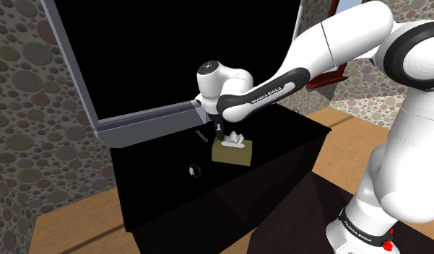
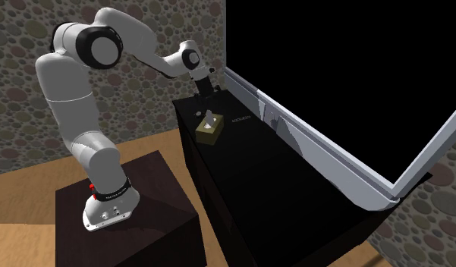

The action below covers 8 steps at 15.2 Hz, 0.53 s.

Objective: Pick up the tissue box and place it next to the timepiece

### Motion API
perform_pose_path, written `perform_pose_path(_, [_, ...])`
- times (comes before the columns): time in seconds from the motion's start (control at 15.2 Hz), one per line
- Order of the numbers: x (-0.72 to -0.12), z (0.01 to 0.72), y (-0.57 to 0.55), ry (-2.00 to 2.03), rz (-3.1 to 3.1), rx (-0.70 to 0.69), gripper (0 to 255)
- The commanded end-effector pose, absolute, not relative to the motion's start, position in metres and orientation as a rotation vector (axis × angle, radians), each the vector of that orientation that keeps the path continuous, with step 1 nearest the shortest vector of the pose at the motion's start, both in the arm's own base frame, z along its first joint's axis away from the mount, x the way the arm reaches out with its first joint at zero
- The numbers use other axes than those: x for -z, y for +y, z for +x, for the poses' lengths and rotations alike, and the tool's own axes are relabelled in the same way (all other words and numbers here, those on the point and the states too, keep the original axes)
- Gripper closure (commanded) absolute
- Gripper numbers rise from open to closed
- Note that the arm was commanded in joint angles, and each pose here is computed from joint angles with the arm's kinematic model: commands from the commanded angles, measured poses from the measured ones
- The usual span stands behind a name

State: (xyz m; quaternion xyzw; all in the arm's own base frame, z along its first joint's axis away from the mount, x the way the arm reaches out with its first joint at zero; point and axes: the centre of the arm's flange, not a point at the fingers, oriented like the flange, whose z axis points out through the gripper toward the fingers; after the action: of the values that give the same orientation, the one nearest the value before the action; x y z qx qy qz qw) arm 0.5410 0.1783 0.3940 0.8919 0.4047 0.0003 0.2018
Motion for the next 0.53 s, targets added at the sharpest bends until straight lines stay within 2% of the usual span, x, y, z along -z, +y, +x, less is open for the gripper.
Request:
perform_pose_path(0.0, [-0.415,0.5367,0.1873,1.13,2.491,0.0,0])
perform_pose_path(0.46, [-0.4245,0.535,0.191,1.13,2.491,0.0,0])
